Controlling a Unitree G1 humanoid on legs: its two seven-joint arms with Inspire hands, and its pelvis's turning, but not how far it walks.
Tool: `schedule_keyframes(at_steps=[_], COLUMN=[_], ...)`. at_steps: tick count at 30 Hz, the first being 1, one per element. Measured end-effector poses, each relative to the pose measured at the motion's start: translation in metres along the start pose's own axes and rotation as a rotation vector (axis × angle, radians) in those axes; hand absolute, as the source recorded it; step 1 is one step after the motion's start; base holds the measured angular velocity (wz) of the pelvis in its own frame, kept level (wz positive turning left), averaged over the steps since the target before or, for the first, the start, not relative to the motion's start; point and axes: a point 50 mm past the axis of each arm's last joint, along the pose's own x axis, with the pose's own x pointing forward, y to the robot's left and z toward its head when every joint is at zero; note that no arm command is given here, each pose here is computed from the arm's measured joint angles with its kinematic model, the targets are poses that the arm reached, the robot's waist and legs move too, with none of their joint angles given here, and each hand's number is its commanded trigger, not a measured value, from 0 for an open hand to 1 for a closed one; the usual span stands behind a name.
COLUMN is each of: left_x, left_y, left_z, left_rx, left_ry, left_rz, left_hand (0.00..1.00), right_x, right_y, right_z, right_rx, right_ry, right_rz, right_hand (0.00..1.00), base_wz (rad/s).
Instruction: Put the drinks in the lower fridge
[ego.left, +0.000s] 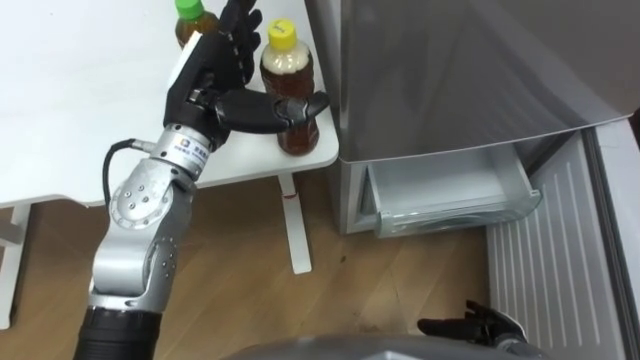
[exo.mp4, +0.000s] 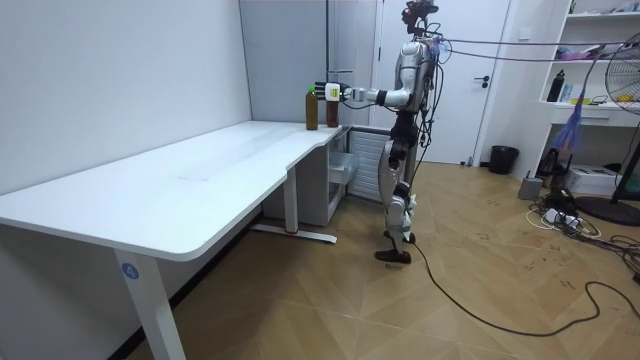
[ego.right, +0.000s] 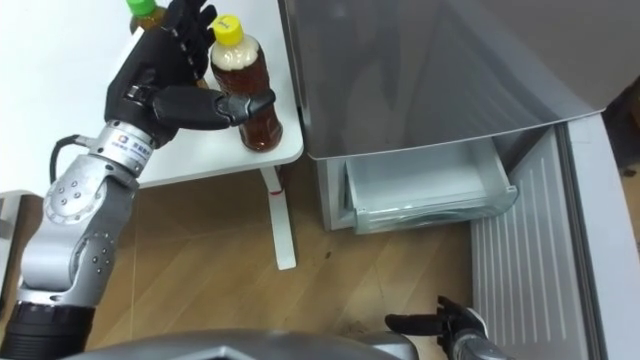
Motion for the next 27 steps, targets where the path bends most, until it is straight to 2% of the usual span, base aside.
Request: schedule_keyframes(at_steps=[27], left_x=[0.0048], left_y=[0.002], left_z=[-0.0013], left_rx=[-0.005], left_ry=[0.005], left_rz=[0.022], left_hand=[0.0], right_x=[0.0005], right_y=[-0.0001], right_z=[0.0021], right_rx=[-0.001], right_ry=[0.002], right_rz=[-0.006], right_hand=[0.0], base_wz=[0.0])
